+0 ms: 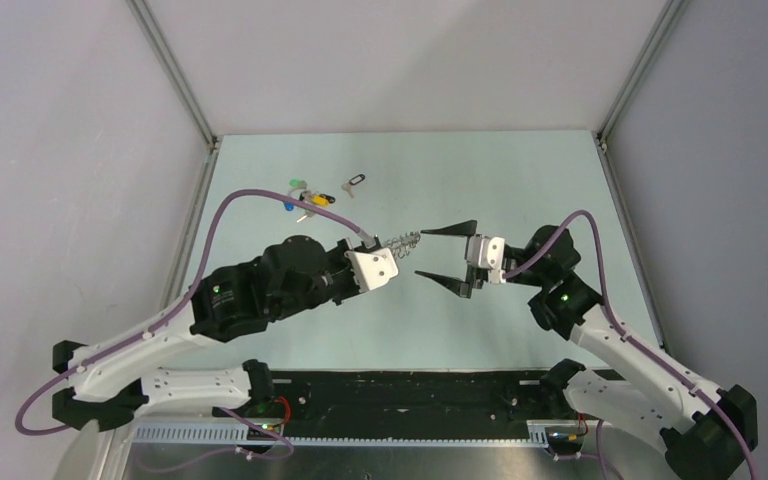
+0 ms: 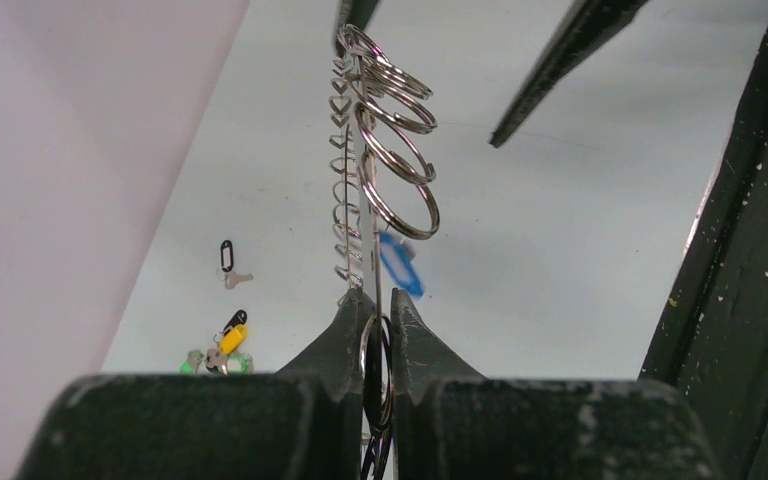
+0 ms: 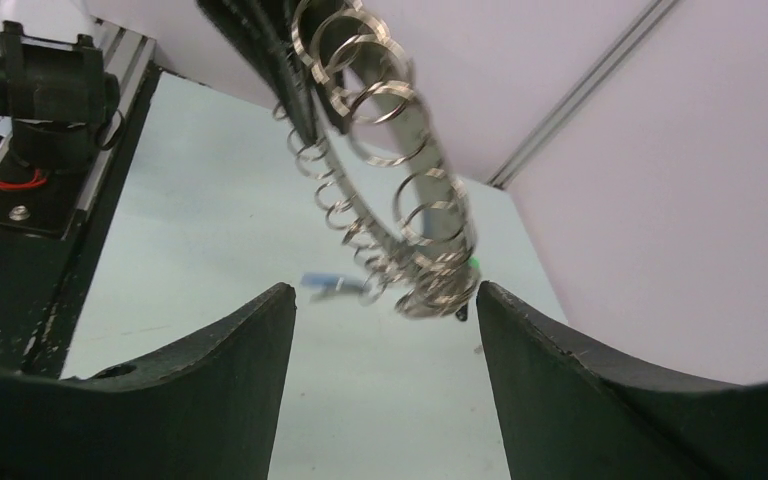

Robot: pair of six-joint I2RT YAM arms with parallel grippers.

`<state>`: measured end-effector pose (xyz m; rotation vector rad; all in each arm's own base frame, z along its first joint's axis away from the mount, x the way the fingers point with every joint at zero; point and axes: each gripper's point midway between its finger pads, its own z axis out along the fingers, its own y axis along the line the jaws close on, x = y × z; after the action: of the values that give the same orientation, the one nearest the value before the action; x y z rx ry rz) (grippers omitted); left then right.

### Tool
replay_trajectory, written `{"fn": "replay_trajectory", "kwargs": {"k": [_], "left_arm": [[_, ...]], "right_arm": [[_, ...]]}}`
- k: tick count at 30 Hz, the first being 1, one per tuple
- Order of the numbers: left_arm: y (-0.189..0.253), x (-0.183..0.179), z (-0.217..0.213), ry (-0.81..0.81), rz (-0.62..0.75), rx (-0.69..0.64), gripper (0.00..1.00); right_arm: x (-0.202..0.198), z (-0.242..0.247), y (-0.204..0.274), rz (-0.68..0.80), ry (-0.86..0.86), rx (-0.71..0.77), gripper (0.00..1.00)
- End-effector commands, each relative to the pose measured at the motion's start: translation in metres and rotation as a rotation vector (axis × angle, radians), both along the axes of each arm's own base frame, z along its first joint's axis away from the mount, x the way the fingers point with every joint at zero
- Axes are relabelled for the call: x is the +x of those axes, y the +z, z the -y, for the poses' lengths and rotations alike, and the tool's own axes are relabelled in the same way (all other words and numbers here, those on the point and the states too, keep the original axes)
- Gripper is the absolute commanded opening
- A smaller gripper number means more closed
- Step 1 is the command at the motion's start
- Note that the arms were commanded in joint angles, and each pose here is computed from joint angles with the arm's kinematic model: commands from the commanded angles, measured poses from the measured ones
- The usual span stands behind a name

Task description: Remove the keys from the keyring

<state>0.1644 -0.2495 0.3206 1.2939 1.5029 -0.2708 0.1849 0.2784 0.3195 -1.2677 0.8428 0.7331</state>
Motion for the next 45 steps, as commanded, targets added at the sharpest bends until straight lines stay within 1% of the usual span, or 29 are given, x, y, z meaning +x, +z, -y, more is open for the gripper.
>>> {"fn": "replay_trajectory", "kwargs": {"k": [1,4,6,8,10,11,12,13,14,15,16,17,18,19,20,22,23,24,25,26,27,30,31,32,33,34,37,40,45], "left_arm": [[0.006,-0.005,0.001,-0.050,0.032,-0.012,0.04],[0.007,-0.005,0.000,-0.048,0.038,-0.012,0.04],[0.008,-0.005,0.000,-0.048,0.042,-0.013,0.04],[0.010,-0.004,0.001,-0.048,0.048,-0.012,0.04],[0.012,-0.001,0.001,-0.040,0.060,-0.007,0.04],[0.012,0.002,0.001,-0.030,0.067,0.002,0.04],[0.016,0.003,0.001,-0.022,0.073,-0.003,0.05],[0.017,0.007,0.001,-0.005,0.082,0.000,0.06],[0.022,0.010,0.001,0.013,0.094,-0.011,0.07],[0.024,0.012,0.000,0.023,0.100,-0.016,0.09],[0.029,0.017,0.000,0.047,0.114,-0.035,0.20],[0.032,0.020,-0.002,0.072,0.116,-0.056,0.28],[0.037,0.025,-0.004,0.104,0.123,-0.083,0.46],[0.041,0.030,-0.010,0.147,0.107,-0.124,0.58],[0.048,0.032,-0.011,0.164,0.096,-0.167,0.87],[0.063,0.045,-0.027,0.238,0.041,-0.316,0.98],[0.066,0.046,-0.029,0.264,-0.012,-0.400,0.99],[0.072,0.051,-0.038,0.286,-0.011,-0.484,0.99],[0.073,0.052,-0.040,0.311,-0.050,-0.559,1.00],[0.070,0.057,-0.047,0.341,-0.038,-0.622,1.00],[0.069,0.059,-0.049,0.364,-0.060,-0.680,1.00],[0.047,0.069,-0.056,0.440,-0.063,-0.805,1.00],[0.028,0.071,-0.052,0.452,-0.096,-0.822,1.00],[0.036,0.072,-0.050,0.434,-0.085,-0.886,1.00],[0.022,0.073,-0.044,0.426,-0.119,-0.900,1.00],[0.028,0.075,-0.039,0.408,-0.122,-0.954,1.00],[0.027,0.079,-0.022,0.355,-0.135,-0.990,1.00],[0.021,0.090,-0.005,0.328,-0.132,-0.954,1.00],[0.029,0.104,0.013,0.281,-0.090,-0.939,1.00]], "right_arm": [[0.007,-0.007,0.045,0.151,-0.014,0.075,0.71],[0.015,-0.009,0.051,0.166,-0.040,0.090,0.71],[0.014,-0.013,0.053,0.176,-0.014,0.086,0.71],[0.011,-0.020,0.051,0.175,0.046,0.059,0.64],[0.008,-0.028,0.048,0.177,0.096,0.036,0.53],[0.009,-0.031,0.046,0.176,0.106,0.028,0.45],[0.009,-0.033,0.045,0.188,0.110,0.023,0.32],[0.012,-0.035,0.041,0.190,0.109,0.017,0.23],[0.015,-0.036,0.042,0.192,0.097,0.018,0.07],[0.018,-0.037,0.040,0.191,0.089,0.015,0.02],[0.023,-0.036,0.039,0.191,0.065,0.014,0.00],[0.026,-0.036,0.039,0.190,0.049,0.014,0.00],[0.035,-0.034,0.043,0.190,0.000,0.028,0.00],[0.040,-0.032,0.046,0.160,-0.031,0.043,0.00],[0.052,-0.027,0.053,0.157,-0.103,0.068,0.00],[0.070,-0.015,0.062,0.153,-0.199,0.103,0.00],[0.078,-0.010,0.069,0.153,-0.238,0.133,0.00],[0.088,-0.002,0.071,0.149,-0.275,0.143,0.00],[0.093,0.003,0.079,0.147,-0.298,0.179,0.00],[0.103,0.012,0.081,0.141,-0.333,0.193,0.00],[0.106,0.017,0.091,0.138,-0.348,0.238,0.00],[0.116,0.031,0.108,0.140,-0.378,0.306,0.00],[0.115,0.032,0.113,0.148,-0.367,0.317,0.00],[0.113,0.032,0.118,0.160,-0.359,0.324,0.00],[0.110,0.031,0.121,0.174,-0.340,0.323,0.00],[0.108,0.031,0.127,0.187,-0.329,0.328,0.00],[0.097,0.026,0.139,0.215,-0.266,0.331,0.00],[0.088,0.023,0.156,0.221,-0.218,0.354,0.00],[0.074,0.022,0.182,0.200,-0.155,0.404,0.00]]}}
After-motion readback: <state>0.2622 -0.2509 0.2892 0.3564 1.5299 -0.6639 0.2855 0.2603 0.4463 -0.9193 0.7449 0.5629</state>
